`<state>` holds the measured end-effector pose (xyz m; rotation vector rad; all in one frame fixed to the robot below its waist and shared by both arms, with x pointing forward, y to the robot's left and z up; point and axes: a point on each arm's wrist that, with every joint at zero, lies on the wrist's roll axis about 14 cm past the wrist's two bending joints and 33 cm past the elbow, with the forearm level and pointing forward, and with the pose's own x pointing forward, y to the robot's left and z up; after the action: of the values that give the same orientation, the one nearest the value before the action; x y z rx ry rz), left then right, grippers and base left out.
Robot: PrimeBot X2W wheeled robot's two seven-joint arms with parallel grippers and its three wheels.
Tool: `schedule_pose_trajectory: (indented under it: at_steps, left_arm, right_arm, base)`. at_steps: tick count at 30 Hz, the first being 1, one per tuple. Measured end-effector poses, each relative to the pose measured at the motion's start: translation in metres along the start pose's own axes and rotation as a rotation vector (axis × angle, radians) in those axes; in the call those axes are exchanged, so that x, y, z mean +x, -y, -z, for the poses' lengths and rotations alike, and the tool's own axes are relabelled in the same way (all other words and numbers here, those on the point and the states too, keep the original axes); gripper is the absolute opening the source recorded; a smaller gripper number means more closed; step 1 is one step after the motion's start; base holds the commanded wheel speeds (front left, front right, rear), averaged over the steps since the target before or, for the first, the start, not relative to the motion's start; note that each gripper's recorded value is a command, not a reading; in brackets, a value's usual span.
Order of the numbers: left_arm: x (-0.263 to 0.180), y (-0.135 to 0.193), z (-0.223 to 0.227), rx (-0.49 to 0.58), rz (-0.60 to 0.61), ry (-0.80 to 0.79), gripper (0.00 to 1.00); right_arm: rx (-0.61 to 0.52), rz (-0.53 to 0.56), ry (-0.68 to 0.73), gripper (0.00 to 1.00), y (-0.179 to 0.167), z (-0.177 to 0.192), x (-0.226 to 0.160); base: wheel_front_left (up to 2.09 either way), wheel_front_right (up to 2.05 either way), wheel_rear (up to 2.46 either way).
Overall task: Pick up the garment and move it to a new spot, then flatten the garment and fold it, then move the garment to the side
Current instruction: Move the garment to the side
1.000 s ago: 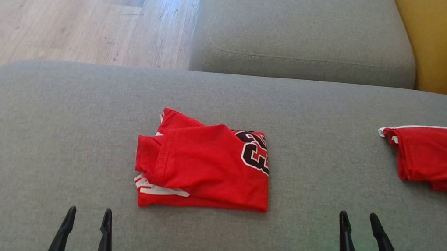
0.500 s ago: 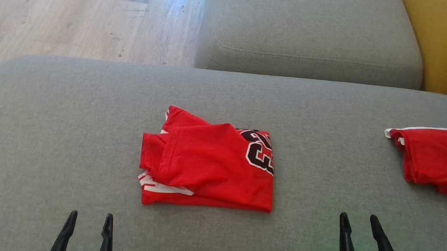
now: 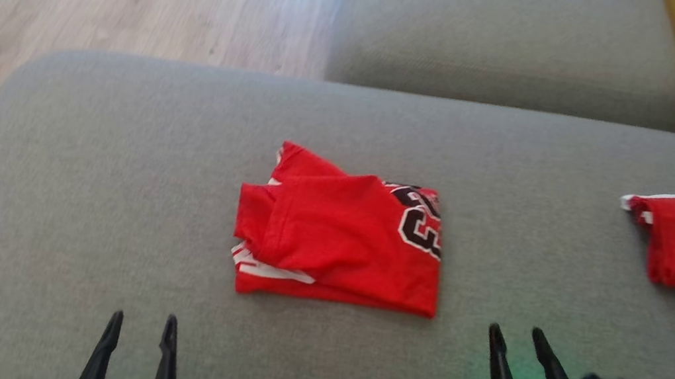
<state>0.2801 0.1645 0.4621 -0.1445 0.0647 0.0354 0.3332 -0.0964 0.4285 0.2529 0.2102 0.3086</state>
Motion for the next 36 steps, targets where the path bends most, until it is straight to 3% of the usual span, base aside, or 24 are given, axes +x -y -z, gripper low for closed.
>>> schedule_pose_trajectory:
  at_steps: [11, 20, 21, 22, 24, 25, 30, 36]
  left_arm:
    - [0.026, -0.002, -0.011, -0.027, -0.027, 0.018, 1.0]
    - [0.022, -0.016, -0.007, -0.035, -0.089, 0.0, 1.0]
    - [0.021, -0.017, -0.006, -0.035, -0.096, -0.002, 1.0]
    - [0.02, -0.018, -0.006, -0.034, -0.102, -0.004, 1.0]
    - [0.019, -0.017, -0.005, -0.035, -0.101, -0.008, 1.0]
    - [0.019, -0.017, -0.004, -0.043, -0.104, -0.01, 1.0]
    - [0.023, -0.013, -0.002, -0.043, -0.095, -0.02, 1.0]
    - [0.04, 0.0, -0.002, -0.066, -0.044, -0.023, 1.0]
  right_arm:
    - [0.175, -0.072, -0.237, 1.0, -0.006, 0.013, 0.08]
    - [0.225, -0.131, -0.422, 1.0, -0.022, 0.041, 0.108]
    - [0.237, -0.137, -0.425, 0.91, -0.025, 0.042, 0.11]
    - [0.249, -0.142, -0.428, 0.61, -0.027, 0.041, 0.112]
    - [0.252, -0.158, -0.432, 0.17, -0.032, 0.041, 0.116]
    - [0.252, -0.173, -0.437, 0.0, -0.037, 0.041, 0.117]
    - [0.225, -0.16, -0.408, 0.0, -0.025, 0.038, 0.116]
    - [0.1, -0.072, -0.316, 0.0, 0.043, -0.002, 0.126]
  base:
    - [0.0, 0.0, 0.0]
    - [0.0, 0.0, 0.0]
    - [0.0, 0.0, 0.0]
    - [0.0, 0.0, 0.0]
    - [0.0, 0.0, 0.0]
    - [0.0, 0.0, 0.0]
    - [0.0, 0.0, 0.0]
    - [0.0, 0.0, 0.0]
